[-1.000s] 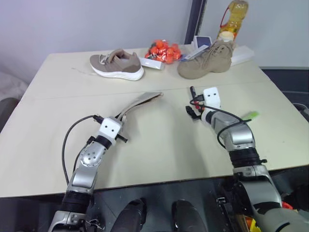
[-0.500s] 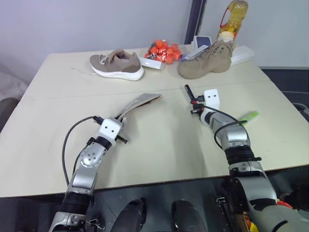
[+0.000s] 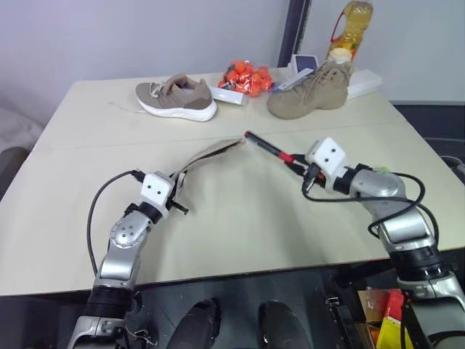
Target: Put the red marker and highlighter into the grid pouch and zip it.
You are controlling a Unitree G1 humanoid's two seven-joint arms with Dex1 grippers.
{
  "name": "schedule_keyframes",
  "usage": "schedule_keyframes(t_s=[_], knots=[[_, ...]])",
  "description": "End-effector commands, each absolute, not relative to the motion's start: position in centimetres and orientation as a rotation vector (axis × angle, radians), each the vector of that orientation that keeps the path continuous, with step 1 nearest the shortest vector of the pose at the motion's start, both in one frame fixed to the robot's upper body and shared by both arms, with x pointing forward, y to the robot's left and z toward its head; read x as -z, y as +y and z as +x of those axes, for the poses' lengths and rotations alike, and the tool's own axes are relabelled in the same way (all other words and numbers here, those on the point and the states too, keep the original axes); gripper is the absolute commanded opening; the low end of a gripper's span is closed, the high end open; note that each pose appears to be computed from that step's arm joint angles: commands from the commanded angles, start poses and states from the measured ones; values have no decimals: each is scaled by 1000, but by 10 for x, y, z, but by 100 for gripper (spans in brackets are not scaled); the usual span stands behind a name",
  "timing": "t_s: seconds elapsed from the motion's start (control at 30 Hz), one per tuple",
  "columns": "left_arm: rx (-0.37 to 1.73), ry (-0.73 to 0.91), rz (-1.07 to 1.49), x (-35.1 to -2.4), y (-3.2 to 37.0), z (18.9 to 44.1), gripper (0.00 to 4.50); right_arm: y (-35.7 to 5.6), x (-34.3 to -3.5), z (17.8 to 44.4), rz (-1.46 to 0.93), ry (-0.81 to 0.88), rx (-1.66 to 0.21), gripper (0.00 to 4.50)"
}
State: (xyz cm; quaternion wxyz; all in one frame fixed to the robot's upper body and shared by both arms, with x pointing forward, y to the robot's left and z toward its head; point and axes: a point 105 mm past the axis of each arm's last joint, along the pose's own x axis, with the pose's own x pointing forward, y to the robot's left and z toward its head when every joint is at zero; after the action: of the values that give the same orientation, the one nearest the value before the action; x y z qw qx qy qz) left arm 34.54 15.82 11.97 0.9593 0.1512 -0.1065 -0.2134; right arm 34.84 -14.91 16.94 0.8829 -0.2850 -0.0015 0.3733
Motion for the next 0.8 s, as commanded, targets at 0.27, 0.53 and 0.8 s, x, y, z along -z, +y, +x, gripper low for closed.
schedule_keyframes(t_s=[0.27, 0.53, 0.8], knots=[[457, -281, 310, -133, 152, 346, 0, -136, -176, 342, -649, -32, -815, 21], [463, -286, 309, -134, 151, 344, 0, -130, -174, 339, -696, -38, -850, 21], [539, -301, 362, -135, 139, 339, 0, -123, -173, 335, -831, -35, -896, 21]])
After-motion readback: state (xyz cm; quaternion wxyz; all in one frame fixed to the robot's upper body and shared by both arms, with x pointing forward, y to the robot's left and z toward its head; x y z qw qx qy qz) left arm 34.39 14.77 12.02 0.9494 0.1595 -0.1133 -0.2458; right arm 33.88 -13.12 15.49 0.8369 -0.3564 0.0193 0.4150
